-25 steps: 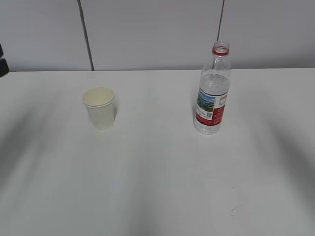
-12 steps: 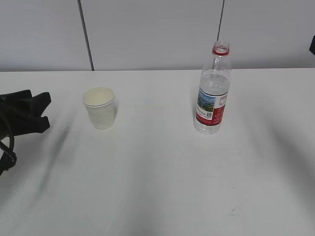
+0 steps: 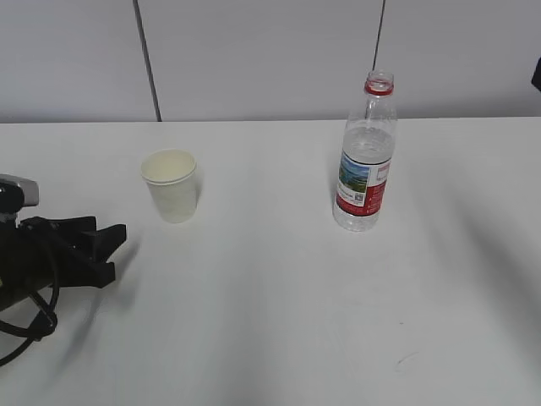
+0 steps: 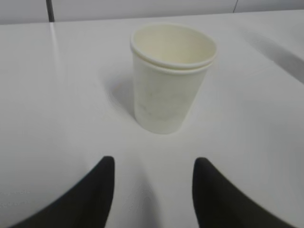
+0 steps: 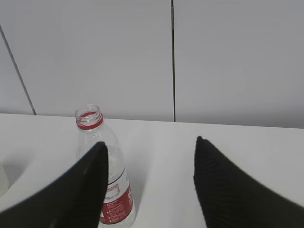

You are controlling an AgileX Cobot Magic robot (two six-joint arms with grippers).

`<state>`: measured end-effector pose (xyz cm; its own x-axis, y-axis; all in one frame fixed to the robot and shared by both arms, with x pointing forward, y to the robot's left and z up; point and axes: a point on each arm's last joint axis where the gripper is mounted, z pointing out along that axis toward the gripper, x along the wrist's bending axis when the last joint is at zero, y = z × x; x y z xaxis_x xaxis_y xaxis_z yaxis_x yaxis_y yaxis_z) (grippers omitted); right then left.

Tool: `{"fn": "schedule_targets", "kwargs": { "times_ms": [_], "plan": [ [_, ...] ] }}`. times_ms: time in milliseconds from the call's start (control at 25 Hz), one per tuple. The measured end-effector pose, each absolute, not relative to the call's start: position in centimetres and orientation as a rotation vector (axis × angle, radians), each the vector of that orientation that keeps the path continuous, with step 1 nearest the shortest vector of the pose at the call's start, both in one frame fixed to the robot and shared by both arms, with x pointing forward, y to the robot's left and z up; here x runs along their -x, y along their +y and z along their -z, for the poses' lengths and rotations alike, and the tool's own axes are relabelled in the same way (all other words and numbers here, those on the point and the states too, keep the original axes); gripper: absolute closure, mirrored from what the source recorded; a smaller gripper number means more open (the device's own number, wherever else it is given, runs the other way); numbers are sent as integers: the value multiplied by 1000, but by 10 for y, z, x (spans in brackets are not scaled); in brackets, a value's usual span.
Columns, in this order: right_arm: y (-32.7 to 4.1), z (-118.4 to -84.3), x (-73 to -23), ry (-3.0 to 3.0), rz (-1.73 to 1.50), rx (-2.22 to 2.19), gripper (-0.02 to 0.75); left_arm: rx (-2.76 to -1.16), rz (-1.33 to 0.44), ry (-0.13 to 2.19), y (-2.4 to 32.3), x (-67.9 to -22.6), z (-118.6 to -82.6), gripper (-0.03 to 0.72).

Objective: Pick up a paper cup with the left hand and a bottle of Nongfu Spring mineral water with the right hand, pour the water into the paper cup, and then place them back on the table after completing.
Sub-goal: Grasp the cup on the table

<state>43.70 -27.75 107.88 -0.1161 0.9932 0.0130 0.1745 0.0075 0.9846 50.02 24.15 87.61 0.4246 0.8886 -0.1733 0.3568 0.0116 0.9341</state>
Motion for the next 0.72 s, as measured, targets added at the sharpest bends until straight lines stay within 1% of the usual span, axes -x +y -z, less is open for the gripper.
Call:
{"fn": "schedule_targets", "kwargs": {
  "times_ms": [80,280,360,480,720],
  "plan": [
    [-277,-1079,-437,1424,-1211,-1281,310,-1579,-586,1141,241,-503,-870,300],
    [-277,-1079,-437,1424,-1212,-1281,310,-1584,-577,1123,235,-515,-863,124],
    [-277,-1079,-437,1423,-1213,-1280,310,-1584,-574,1104,231,-521,-861,86],
    [-277,-1079,-437,1422,-1214,-1282,310,-1590,-563,1076,222,-532,-855,70],
    [-277,-1079,-437,1420,-1216,-1280,310,-1554,-586,1054,203,-560,-847,69]
  ]
}}
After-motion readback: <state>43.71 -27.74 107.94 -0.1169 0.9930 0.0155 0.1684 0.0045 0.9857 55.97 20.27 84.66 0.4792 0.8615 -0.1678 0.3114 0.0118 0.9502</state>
